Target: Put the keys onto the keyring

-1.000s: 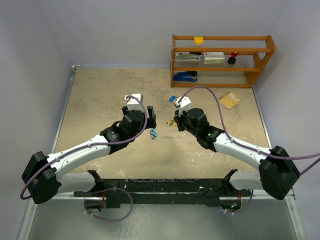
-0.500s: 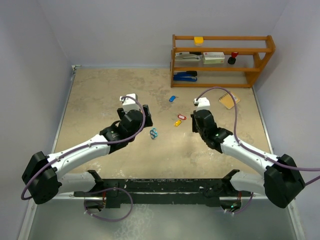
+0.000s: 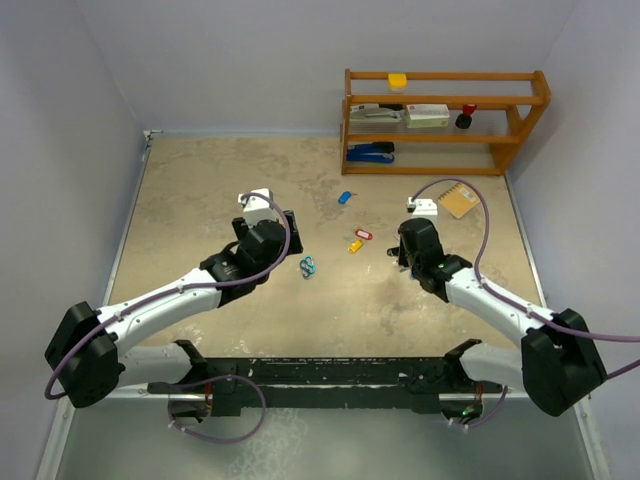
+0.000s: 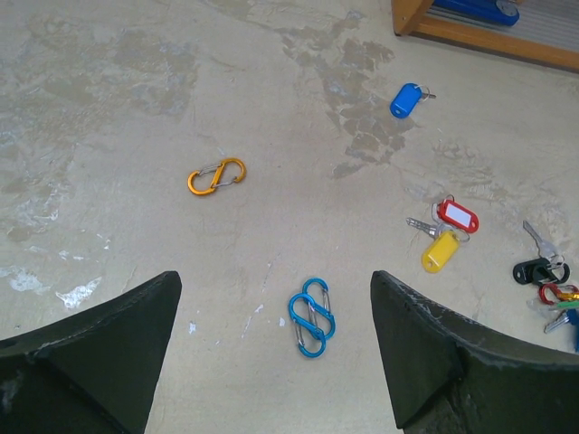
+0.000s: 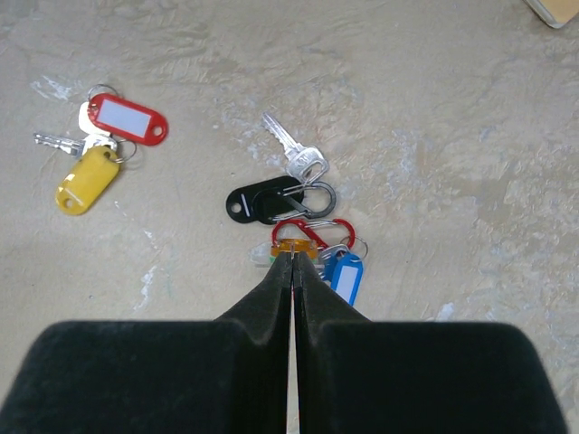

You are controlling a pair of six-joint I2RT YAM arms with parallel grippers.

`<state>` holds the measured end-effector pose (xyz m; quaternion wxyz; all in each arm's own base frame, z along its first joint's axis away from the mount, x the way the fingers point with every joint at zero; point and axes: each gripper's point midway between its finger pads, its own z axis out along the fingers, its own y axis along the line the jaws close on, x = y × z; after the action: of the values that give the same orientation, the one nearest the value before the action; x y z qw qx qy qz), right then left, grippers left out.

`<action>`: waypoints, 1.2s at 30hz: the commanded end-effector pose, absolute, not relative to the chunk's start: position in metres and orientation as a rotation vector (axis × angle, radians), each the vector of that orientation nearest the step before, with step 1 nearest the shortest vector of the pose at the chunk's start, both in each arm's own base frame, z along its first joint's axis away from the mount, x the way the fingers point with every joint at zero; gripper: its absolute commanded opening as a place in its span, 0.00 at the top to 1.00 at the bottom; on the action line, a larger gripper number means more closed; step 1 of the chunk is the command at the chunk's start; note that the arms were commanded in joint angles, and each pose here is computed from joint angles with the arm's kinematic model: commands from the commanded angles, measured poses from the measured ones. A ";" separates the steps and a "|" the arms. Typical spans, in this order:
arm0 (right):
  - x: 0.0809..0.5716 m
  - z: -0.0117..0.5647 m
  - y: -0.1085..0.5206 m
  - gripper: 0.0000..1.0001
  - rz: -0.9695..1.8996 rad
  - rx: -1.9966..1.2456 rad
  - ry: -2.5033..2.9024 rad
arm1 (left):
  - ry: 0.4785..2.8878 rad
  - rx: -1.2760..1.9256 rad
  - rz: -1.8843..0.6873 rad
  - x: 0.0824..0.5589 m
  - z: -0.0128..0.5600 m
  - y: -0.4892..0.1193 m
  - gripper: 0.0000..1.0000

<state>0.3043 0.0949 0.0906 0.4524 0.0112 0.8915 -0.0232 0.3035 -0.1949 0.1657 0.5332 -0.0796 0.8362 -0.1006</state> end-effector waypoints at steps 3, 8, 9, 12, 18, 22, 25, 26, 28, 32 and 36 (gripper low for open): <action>0.301 0.080 0.086 1.00 -0.068 0.081 2.238 | 1.964 -0.235 -0.247 0.309 0.169 -0.192 0.18; 0.301 0.081 0.085 1.00 -0.062 0.087 2.237 | 1.962 -0.237 -0.250 0.309 0.169 -0.190 0.18; 0.301 0.082 0.085 1.00 -0.061 0.087 2.236 | 1.961 -0.239 -0.249 0.309 0.169 -0.189 0.18; 0.301 0.084 0.086 1.00 -0.050 0.087 2.231 | 1.959 -0.242 -0.250 0.309 0.170 -0.188 0.18; 0.304 0.094 0.091 1.00 -0.008 0.085 2.199 | 1.957 -0.242 -0.250 0.309 0.171 -0.188 0.18; 0.317 0.107 0.098 1.00 0.014 0.086 2.170 | 1.955 -0.243 -0.253 0.310 0.171 -0.189 0.18; 0.333 0.117 0.104 1.00 0.025 0.086 2.148 | 1.958 -0.238 -0.252 0.311 0.170 -0.190 0.18; 0.340 0.119 0.106 1.00 0.026 0.086 2.141 | 1.959 -0.237 -0.253 0.312 0.170 -0.190 0.18; 0.353 0.124 0.108 1.00 0.030 0.092 2.133 | 1.962 -0.234 -0.254 0.313 0.170 -0.191 0.18; 0.379 0.131 0.108 1.00 0.035 0.109 2.113 | 1.960 -0.234 -0.254 0.314 0.172 -0.190 0.18; 0.404 0.128 0.098 1.00 0.033 0.137 2.112 | 1.961 -0.238 -0.256 0.315 0.171 -0.189 0.18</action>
<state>0.3704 0.1005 0.1057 0.4562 0.0458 0.8887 -0.0024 0.3065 -0.1859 0.1580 0.5288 -0.0861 0.8395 -0.0899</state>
